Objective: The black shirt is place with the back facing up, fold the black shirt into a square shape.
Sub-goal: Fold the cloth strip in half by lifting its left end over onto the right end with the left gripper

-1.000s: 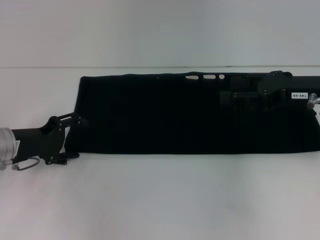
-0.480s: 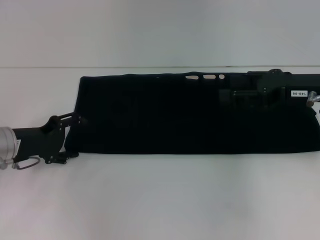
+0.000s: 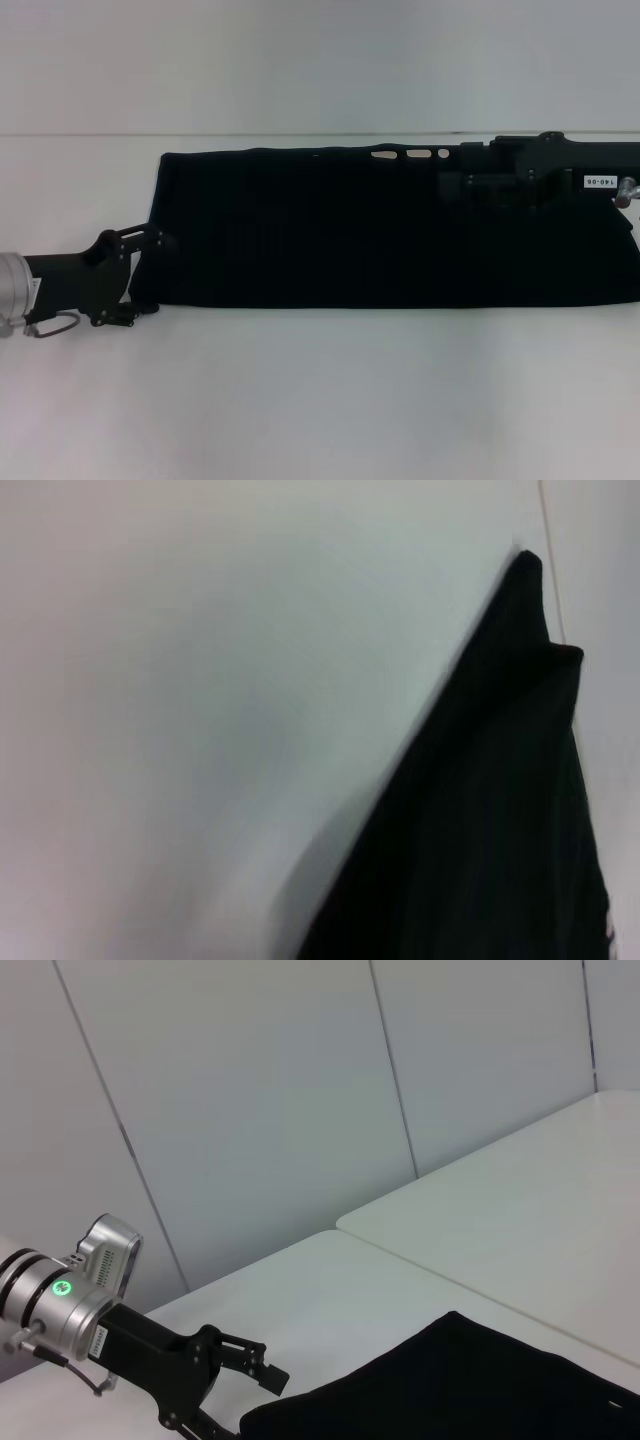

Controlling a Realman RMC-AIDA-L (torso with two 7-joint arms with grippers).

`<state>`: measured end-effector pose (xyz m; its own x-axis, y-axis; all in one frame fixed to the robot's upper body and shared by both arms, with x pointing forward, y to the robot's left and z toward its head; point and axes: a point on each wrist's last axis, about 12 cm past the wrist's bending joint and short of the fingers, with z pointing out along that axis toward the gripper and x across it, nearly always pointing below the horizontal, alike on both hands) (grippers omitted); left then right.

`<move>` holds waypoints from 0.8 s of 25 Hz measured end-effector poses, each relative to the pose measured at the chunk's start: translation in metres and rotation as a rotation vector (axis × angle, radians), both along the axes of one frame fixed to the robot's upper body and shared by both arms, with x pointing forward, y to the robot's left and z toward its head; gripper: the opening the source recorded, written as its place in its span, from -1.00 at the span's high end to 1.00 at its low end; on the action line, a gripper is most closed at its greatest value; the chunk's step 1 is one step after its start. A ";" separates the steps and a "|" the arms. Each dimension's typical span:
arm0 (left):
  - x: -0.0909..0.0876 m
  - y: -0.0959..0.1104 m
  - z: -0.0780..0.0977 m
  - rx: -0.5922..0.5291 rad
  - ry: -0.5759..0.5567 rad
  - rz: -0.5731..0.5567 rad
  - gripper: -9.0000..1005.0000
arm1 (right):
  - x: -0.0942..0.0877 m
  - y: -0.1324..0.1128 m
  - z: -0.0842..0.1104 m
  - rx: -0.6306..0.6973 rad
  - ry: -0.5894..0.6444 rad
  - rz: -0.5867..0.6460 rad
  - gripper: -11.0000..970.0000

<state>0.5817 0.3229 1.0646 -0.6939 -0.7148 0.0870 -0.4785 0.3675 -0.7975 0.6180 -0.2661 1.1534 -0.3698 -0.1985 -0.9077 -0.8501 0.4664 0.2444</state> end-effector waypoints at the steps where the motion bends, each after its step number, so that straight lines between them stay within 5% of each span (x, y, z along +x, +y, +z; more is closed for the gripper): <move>1: 0.000 0.000 0.001 -0.008 -0.001 -0.003 -0.89 | 0.000 0.000 0.000 0.000 0.000 0.000 -0.55; 20: -0.004 0.000 0.002 -0.042 0.002 -0.014 -0.89 | 0.003 0.001 0.004 -0.001 -0.009 -0.002 -0.54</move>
<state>0.5779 0.3226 1.0667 -0.7033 -0.7009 0.1183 -0.4755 0.3402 -0.8113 0.6215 -0.2649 1.1576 -0.3618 -0.1990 -0.9108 -0.8516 0.4681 0.2360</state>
